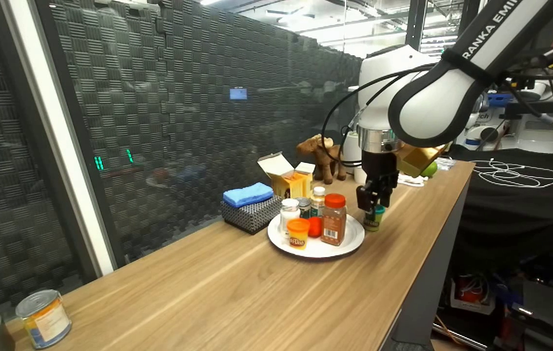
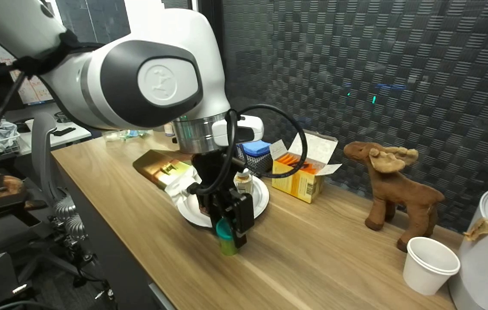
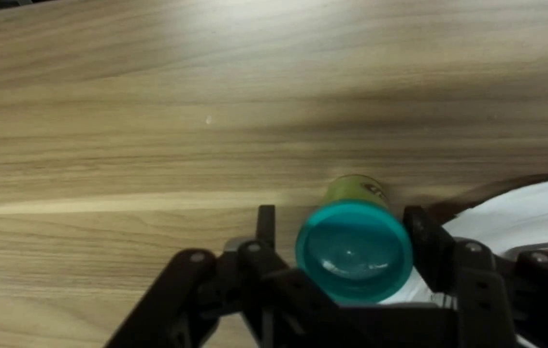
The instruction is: Put the bottles on the tray
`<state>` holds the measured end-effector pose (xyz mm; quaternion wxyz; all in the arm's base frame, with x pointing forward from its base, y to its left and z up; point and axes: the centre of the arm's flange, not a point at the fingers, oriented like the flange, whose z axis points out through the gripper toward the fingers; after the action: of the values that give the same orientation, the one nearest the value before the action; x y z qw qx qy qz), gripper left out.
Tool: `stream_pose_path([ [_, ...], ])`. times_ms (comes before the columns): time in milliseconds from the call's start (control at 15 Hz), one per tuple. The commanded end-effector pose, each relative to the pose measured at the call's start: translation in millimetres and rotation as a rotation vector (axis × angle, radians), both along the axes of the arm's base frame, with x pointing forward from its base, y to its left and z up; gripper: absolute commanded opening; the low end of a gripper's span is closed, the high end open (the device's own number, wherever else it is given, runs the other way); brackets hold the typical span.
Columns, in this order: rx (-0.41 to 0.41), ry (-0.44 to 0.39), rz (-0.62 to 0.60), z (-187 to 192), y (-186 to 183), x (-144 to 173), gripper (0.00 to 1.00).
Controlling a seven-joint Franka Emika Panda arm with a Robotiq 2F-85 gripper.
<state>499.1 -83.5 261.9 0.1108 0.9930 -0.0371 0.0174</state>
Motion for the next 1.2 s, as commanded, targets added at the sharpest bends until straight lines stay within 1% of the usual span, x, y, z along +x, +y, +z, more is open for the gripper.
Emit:
stream_pose_path([
  [0, 0.005, -0.033, 0.026, 7, -4, 7, 0.40],
  [67, 0.006, -0.034, 0.031, 7, -3, 7, 0.31],
  [133, 0.007, -0.028, 0.032, 8, -2, 6, 0.27],
  [200, 0.010, -0.020, 0.026, 8, -1, 4, 0.27],
  [333, 0.023, -0.005, -0.027, 11, 3, -5, 0.27],
  [600, 0.056, 0.051, -0.159, 20, 20, -35, 0.27],
  [800, 0.079, 0.094, -0.202, 25, 47, -57, 0.27],
  [933, 0.085, 0.114, -0.209, 24, 69, -59, 0.27],
  [1133, 0.119, 0.111, -0.233, 21, 106, -45, 0.27],
])
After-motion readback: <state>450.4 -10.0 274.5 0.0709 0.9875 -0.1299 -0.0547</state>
